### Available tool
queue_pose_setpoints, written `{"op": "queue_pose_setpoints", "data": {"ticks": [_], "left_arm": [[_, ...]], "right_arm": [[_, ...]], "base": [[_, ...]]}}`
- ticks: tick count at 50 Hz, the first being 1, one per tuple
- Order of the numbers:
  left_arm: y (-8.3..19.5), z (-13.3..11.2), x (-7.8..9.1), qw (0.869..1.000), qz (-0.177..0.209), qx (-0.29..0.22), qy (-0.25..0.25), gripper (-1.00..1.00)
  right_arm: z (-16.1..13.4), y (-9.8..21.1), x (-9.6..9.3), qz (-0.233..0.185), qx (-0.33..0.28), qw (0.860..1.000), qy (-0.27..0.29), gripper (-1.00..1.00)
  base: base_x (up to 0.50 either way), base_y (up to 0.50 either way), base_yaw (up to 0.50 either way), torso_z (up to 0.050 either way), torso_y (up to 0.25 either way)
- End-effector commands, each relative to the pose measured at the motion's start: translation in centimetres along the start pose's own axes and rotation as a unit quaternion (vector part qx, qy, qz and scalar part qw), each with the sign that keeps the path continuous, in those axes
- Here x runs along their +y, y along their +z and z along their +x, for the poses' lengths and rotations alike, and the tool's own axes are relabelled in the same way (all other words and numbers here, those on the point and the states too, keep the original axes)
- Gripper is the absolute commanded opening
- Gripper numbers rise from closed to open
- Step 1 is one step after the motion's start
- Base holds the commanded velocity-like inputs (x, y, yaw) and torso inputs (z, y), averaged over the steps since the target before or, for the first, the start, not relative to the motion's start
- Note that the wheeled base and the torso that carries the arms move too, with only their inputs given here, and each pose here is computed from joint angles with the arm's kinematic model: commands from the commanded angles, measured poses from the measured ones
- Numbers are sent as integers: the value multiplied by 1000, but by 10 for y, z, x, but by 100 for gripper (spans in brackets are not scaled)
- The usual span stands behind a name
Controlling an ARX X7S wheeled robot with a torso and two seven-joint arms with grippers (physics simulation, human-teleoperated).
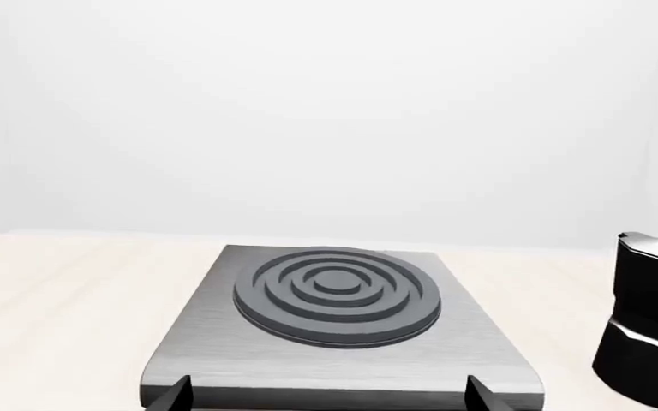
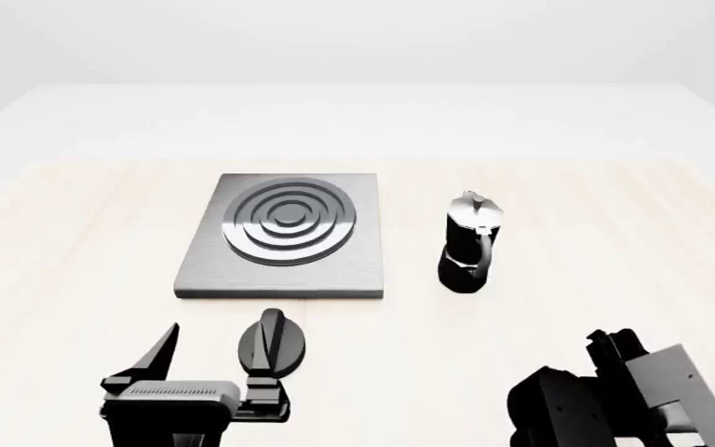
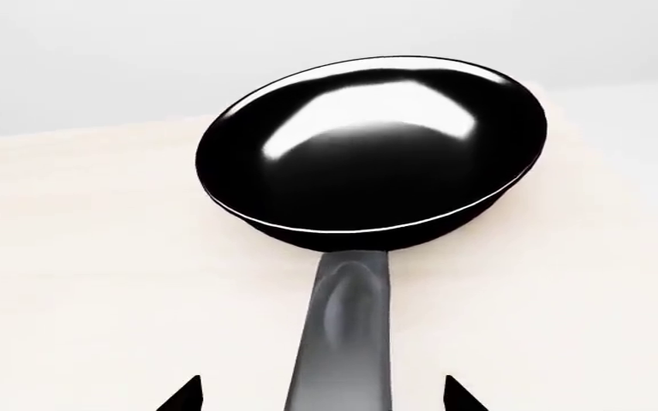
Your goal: Put the frying pan on the stove.
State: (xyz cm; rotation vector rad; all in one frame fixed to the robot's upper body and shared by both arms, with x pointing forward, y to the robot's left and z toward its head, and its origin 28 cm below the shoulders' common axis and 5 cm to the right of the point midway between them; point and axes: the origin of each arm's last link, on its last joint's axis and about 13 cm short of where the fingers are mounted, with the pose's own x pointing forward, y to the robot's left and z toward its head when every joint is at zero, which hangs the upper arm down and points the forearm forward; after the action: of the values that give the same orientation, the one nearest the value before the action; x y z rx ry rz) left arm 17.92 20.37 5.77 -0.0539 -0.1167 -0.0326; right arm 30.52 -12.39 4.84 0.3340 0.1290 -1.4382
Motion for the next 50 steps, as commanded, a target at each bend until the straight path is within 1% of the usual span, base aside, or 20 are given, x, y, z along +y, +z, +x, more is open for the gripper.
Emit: {"op": "queue_pose_setpoints", "data": {"ticks": [1,14,24,25,35,43,46,50], "left_arm": [[0,0,0,1000,0,0,0,100],[0,0,0,1000,0,0,1,100],[0,0,0,1000,0,0,1,100],[0,0,0,1000,0,0,0,100],[0,0,0,1000,0,-1,-1,100],[0,0,0,1000,-1,0,1,100],[0,0,0,1000,-1,-1,1,100],[0,0,0,1000,0,-1,1,100]], "right_arm": [[4,-5,-3,-6,15,1000,-4,100],[4,-6,-3,-3,33,999,-4,100],[5,-8,-3,-4,36,999,-8,100],[5,-8,-3,-4,38,999,-8,-100],[4,-6,-4,1,38,999,-2,-100],[5,-6,-9,5,27,1000,3,-100],[3,-5,-13,9,11,999,32,-100],[0,-6,-15,9,4,999,39,-100]], "base": [[0,0,0,0,0],[0,0,0,0,0],[0,0,0,0,0],[0,0,0,0,0],[0,0,0,0,0],[0,0,0,0,0],[0,0,0,0,0],[0,0,0,0,0]]}}
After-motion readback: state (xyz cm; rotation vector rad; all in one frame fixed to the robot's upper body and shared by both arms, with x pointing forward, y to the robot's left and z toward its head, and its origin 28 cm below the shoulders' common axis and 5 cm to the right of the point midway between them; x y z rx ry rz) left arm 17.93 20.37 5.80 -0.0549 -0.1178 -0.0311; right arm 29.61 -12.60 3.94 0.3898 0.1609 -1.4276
